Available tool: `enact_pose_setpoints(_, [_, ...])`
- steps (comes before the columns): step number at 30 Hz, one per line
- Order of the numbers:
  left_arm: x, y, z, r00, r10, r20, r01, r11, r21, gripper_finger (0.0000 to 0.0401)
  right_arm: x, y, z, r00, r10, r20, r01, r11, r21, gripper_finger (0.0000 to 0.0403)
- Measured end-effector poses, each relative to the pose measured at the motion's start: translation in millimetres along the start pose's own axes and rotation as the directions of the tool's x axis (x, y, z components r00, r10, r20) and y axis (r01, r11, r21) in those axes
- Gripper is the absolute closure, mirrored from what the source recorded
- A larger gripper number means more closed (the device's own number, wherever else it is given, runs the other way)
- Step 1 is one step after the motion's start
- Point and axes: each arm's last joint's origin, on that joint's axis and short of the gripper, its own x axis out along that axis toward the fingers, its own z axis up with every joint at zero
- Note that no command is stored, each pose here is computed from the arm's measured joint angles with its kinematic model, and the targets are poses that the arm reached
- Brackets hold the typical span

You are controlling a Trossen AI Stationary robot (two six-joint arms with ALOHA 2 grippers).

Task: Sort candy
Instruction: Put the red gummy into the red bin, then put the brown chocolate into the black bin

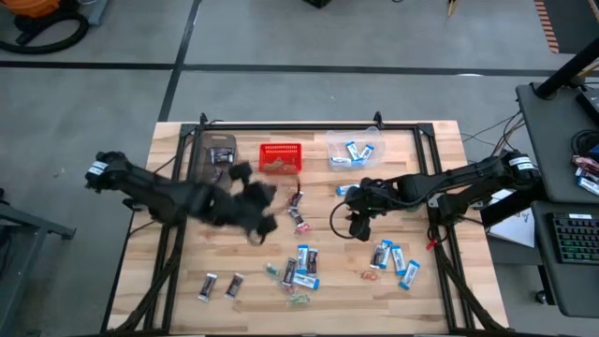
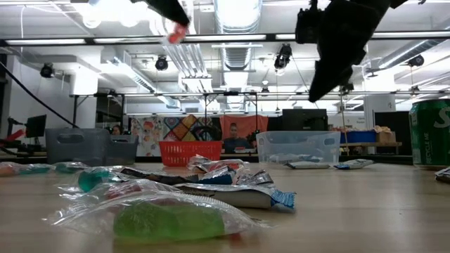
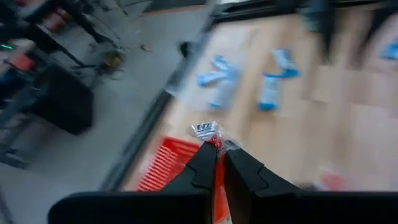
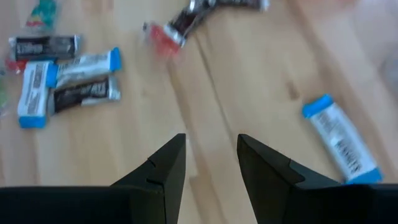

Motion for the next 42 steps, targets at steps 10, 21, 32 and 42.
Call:
enact_pose_setpoints(10, [131,87,-47,0.988,-0.042,-0.146,0.02,0.989,-0.143,0.0401,0,-1,7,0.991,-0.089,0.104,0.089,0.996,0.005,0.0266])
enact_pose_setpoints(21, [191,115,-88,0.945,-0.072,-0.318,-0.022,0.959,-0.281,0.0375,0,-2,7,0.985,-0.125,0.117,0.125,0.992,0.007,0.0266])
enact_pose_setpoints(32, [201,108,-96,0.931,-0.082,-0.356,-0.025,0.958,-0.285,0.0329,-1,0,13,0.977,-0.104,0.184,0.1,0.995,0.032,0.0266])
enact_pose_setpoints(42, [194,97,-92,0.926,-0.108,-0.362,-0.026,0.937,-0.347,0.0328,-2,3,19,0.966,-0.077,0.246,0.07,0.997,0.039,0.0266])
